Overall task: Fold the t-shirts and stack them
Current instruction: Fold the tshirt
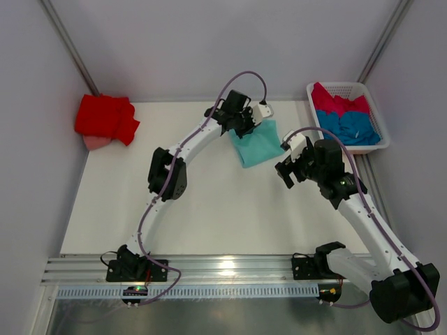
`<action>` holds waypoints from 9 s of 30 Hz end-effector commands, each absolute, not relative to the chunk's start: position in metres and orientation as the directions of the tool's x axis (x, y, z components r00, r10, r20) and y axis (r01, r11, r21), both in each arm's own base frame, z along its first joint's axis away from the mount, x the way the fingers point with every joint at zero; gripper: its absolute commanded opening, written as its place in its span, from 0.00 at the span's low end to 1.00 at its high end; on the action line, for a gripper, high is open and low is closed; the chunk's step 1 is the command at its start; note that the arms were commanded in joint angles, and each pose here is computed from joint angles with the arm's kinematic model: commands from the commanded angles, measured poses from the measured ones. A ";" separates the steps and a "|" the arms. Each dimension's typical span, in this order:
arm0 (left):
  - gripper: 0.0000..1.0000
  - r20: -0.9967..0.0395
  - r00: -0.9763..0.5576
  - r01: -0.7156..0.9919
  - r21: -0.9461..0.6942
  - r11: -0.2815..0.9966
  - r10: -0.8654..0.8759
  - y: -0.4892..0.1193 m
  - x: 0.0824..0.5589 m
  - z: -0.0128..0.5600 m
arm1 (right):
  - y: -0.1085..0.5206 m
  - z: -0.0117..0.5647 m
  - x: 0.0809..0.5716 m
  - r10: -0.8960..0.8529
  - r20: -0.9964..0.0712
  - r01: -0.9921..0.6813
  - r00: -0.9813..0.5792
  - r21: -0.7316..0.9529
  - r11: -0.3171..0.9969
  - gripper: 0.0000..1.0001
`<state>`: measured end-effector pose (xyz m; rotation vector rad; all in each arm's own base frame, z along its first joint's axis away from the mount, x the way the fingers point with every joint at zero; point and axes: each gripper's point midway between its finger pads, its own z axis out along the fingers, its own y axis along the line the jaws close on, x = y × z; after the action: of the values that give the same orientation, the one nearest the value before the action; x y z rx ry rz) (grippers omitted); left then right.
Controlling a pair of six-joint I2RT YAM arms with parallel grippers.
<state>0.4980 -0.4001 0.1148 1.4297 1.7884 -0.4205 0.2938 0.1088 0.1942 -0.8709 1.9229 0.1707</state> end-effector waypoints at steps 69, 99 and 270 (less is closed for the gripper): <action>0.03 -0.620 0.027 0.828 -0.426 -0.365 0.784 -0.378 0.168 0.166 | 0.017 0.274 0.364 -0.315 -0.903 0.058 -0.293 -0.345 0.937 0.99; 0.00 -0.679 0.205 0.964 0.017 -0.264 0.705 -0.442 0.253 0.198 | -0.020 0.322 0.365 -0.319 -0.915 0.301 -0.246 -0.385 0.872 0.99; 0.99 -0.645 -0.266 0.951 -0.297 0.085 0.717 -0.351 0.257 0.175 | 0.161 0.177 0.387 -0.291 -0.713 -0.601 -0.638 0.224 0.767 0.99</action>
<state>0.2527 -0.3411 0.1773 1.6307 2.0833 -0.9926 0.3784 0.1640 0.1072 -0.5935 2.4799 0.6813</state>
